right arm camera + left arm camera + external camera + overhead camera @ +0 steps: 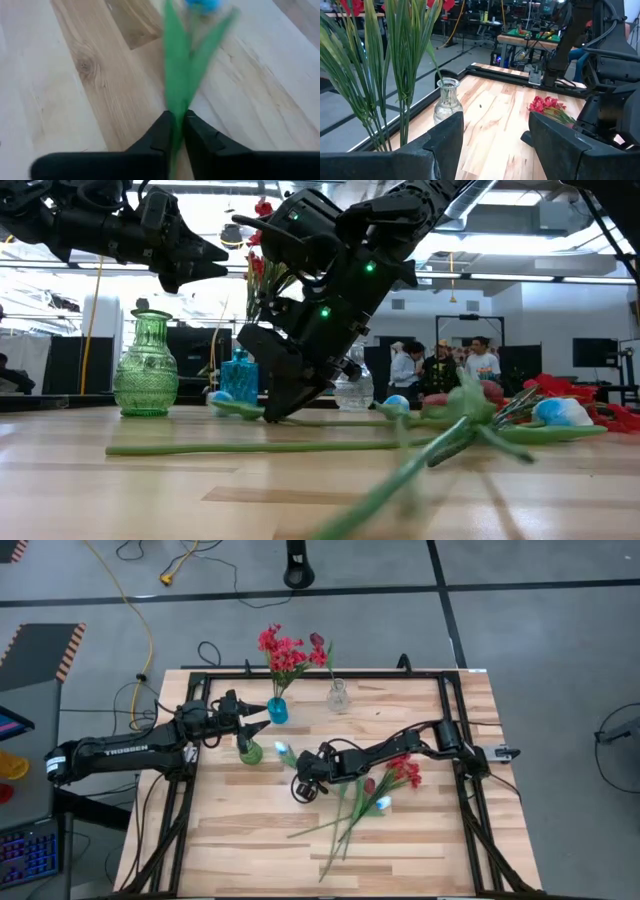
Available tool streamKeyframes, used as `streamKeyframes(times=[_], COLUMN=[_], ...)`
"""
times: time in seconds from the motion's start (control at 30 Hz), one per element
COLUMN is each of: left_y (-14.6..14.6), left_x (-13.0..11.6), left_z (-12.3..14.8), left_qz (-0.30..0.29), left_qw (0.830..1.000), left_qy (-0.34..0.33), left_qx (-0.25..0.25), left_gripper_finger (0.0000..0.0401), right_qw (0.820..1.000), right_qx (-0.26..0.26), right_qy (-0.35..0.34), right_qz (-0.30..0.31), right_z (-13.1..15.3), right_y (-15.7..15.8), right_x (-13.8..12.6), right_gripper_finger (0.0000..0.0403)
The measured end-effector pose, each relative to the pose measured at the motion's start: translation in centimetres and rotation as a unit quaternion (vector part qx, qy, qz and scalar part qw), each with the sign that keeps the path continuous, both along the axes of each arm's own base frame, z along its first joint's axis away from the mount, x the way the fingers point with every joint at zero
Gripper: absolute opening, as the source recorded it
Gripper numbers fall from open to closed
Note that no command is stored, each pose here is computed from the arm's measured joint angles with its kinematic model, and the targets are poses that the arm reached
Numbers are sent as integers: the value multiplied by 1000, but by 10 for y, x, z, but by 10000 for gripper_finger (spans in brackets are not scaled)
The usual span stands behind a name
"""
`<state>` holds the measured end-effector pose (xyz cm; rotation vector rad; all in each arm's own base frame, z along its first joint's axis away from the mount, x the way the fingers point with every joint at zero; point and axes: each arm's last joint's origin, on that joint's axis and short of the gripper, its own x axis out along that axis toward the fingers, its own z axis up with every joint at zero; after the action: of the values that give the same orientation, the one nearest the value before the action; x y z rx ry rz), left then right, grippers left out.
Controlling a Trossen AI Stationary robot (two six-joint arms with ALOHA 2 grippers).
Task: Sort flowers into vase by color
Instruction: Put the top white tulip into the green vase
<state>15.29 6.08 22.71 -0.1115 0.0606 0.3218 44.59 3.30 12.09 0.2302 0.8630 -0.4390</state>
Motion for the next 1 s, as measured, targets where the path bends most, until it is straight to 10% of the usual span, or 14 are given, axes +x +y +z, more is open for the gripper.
streamKeyframes(times=[0.6, 1.0], left_y=[0, -5], left_x=[0, -1], left_z=[4, 23], left_qz=[0, -75], left_qw=[1000, 990], left_qy=[-17, -104], left_qx=[9, 54], left_gripper_finger=[212, 212], right_qw=[1000, 997], right_qx=[-2, -28], right_qy=[-2, -70], right_qz=[-5, 4], right_z=[7, 68], right_y=[-6, -8], right_x=[-1, -8], right_gripper_finger=[30, 33])
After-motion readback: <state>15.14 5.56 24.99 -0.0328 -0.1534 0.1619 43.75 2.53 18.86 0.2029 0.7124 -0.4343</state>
